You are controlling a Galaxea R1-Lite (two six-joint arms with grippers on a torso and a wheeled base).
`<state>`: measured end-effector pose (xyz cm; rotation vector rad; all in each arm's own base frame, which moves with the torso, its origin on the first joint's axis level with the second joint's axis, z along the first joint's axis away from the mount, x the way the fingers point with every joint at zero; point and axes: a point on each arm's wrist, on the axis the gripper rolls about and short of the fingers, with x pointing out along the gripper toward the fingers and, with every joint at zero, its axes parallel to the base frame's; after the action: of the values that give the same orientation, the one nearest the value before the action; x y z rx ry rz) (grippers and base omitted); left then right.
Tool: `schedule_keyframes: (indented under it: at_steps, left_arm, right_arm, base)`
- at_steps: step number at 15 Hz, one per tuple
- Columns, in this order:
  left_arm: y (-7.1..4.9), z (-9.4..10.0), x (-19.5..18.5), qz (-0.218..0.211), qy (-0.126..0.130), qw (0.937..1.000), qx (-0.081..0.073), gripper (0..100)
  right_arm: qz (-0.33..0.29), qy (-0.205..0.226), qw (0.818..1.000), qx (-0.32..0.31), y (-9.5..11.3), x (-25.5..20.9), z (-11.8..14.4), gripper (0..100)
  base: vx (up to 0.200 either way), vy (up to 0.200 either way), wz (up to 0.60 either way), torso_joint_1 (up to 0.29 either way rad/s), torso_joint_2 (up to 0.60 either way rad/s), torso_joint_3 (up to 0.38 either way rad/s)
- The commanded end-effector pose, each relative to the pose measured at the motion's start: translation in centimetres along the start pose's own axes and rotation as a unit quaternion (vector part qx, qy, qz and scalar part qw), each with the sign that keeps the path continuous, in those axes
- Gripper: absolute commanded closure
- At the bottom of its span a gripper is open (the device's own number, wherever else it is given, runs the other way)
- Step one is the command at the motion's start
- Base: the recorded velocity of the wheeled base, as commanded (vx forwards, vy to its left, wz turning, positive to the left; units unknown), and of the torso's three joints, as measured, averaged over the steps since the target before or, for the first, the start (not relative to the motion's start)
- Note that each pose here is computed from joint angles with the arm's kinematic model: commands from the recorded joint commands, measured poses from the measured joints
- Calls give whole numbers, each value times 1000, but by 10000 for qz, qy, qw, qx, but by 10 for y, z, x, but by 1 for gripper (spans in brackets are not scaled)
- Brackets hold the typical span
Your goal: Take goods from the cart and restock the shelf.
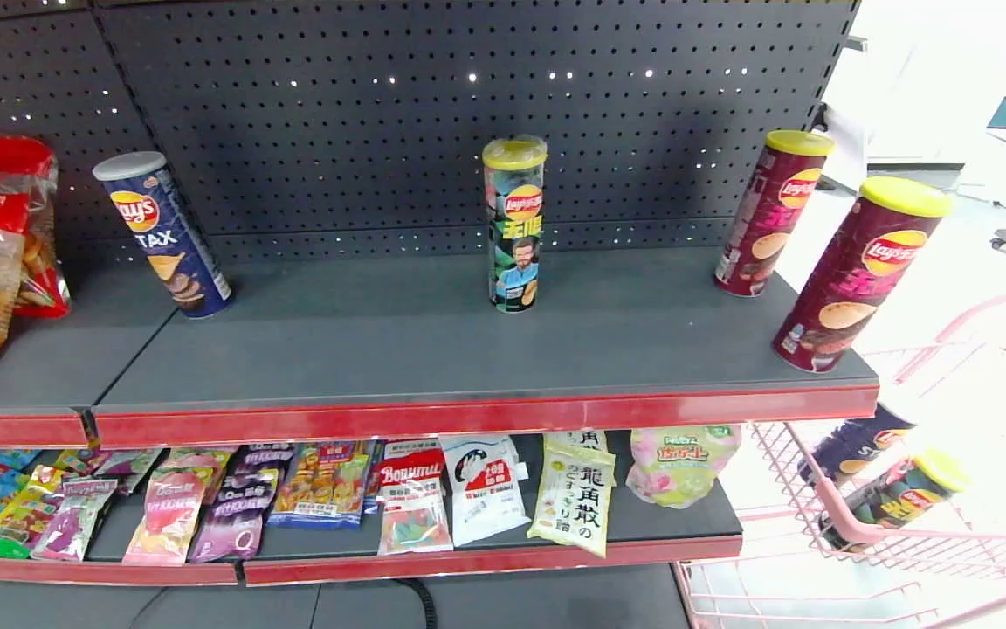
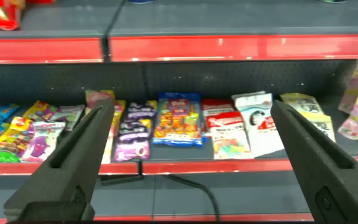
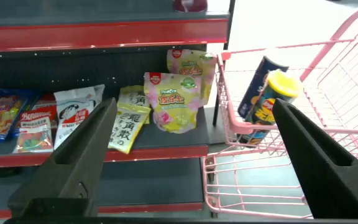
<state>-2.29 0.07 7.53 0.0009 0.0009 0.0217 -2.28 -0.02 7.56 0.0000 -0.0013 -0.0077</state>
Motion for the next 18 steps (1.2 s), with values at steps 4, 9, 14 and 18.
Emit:
schedule_keyframes:
  at_steps: [4,9,14,18]
  left_arm:
    - [0,0,0,7,3,10000,3,0]
    - [0,0,0,7,3,10000,-4,0]
    - [0,0,0,-1,3,10000,-4,0]
    - [0,0,0,7,3,10000,-4,0]
  right_arm:
    - [0,-1,10000,0,0,0,0,0]
    - [-8,-1,10000,0,0,0,0,0]
    - [-15,-1,10000,0,0,0,0,0]
    - [-15,-1,10000,0,0,0,0,0]
  base:
    - [0,-200,0,2,2,5]
    - [0,-200,0,4,0,-2]
    - [0,-40,-360,1,1,4]
    - [0,0,-600,2,2,2]
